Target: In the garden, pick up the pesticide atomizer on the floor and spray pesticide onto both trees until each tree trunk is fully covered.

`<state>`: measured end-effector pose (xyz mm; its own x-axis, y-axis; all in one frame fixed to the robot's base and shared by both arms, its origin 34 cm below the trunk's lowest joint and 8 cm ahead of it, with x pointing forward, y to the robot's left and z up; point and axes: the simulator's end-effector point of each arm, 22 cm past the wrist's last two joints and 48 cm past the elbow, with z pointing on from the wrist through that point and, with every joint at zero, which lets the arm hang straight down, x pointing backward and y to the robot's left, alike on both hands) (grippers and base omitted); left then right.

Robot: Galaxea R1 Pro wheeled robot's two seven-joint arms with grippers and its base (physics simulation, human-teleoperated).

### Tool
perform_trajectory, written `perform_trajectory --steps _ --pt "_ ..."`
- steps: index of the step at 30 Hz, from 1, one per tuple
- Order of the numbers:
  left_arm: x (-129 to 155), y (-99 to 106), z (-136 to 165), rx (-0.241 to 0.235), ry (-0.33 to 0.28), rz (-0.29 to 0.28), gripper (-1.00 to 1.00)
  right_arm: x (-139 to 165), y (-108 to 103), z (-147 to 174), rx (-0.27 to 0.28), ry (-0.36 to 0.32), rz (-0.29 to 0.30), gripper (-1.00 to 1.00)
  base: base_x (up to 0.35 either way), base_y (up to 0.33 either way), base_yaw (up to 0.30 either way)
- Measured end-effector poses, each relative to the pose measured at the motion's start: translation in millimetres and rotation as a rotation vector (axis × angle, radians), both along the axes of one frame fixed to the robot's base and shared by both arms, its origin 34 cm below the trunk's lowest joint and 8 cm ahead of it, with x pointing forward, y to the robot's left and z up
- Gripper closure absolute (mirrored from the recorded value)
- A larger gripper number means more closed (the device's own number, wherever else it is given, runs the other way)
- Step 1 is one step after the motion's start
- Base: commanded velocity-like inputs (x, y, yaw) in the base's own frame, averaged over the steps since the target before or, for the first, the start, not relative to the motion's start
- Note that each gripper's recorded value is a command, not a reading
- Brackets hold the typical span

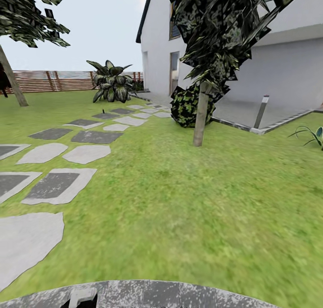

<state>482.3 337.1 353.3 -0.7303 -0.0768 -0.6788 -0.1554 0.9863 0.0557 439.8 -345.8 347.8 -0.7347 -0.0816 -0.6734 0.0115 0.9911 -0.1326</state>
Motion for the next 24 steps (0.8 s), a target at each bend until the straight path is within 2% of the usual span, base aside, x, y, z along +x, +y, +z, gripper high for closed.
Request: perform_trajectory --steps 24 --pt "-20 0 -63 0.0 0.031 0.0 -1.0 -21 0 -62 0.0 0.032 0.002 -1.0 0.0 0.0 0.152"
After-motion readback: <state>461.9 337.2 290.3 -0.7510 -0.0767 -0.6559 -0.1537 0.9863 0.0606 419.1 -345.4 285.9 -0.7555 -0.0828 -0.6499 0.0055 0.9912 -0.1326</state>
